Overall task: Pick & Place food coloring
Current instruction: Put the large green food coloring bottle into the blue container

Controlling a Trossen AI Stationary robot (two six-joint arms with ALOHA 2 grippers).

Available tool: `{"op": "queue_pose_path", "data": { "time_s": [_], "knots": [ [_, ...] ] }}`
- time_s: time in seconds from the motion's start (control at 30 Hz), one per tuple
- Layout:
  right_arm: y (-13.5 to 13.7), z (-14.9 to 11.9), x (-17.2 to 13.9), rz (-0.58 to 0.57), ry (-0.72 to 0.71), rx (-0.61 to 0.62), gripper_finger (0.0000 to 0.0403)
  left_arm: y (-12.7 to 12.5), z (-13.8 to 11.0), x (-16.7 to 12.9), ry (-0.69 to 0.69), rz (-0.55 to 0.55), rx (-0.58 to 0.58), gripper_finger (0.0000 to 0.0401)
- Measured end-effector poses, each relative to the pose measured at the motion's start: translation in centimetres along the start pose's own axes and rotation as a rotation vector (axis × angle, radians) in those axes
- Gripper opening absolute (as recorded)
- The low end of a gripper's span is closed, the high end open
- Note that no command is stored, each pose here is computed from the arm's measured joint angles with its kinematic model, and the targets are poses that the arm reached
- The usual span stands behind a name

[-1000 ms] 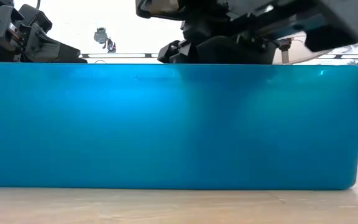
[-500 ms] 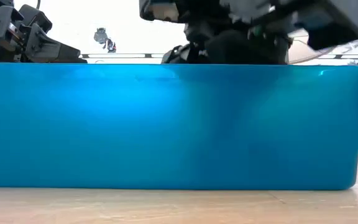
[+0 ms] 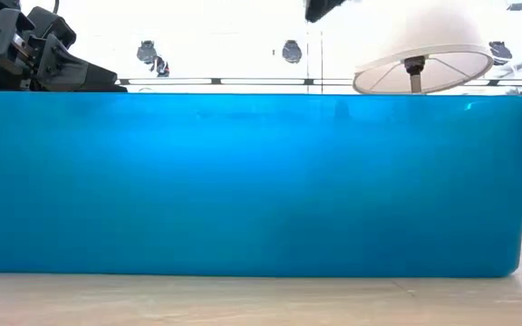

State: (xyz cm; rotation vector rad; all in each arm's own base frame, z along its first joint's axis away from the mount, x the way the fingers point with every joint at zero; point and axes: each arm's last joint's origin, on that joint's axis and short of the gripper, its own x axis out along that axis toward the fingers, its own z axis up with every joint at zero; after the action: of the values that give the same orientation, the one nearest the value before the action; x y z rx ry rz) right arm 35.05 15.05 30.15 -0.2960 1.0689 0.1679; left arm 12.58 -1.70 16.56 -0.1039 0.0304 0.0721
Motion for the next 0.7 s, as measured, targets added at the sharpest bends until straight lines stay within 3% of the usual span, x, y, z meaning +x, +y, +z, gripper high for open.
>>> {"op": "queue_pose_path", "data": {
  "time_s": [0.23,0.33,0.43,0.53,0.7],
  "knots": [
    [-3.0,-3.0,-9.2,-0.345,-0.157,0.048,0.0132,0.0,0.0,0.0,0.000,0.000,0.000,0.0186],
    [-4.1,-5.2,-10.5,-0.502,-0.209,0.090,0.0132,0.0,0.0,0.0,0.000,0.000,0.000,0.0186],
    [-5.3,-7.9,-9.9,-0.613,-0.223,0.149,0.0132,0.0,0.0,0.0,0.000,0.000,0.000,0.0186],
    [-7.4,-10.6,-8.6,-0.635,-0.203,0.235,0.0136,0.0,0.0,0.0,0.000,0.000,0.000,0.0187],
    [-12.5,-14.4,-5.8,-0.493,-0.088,0.410,0.0162,0.0,0.0,0.0,0.000,0.000,0.000,0.0186]
  ]
}}
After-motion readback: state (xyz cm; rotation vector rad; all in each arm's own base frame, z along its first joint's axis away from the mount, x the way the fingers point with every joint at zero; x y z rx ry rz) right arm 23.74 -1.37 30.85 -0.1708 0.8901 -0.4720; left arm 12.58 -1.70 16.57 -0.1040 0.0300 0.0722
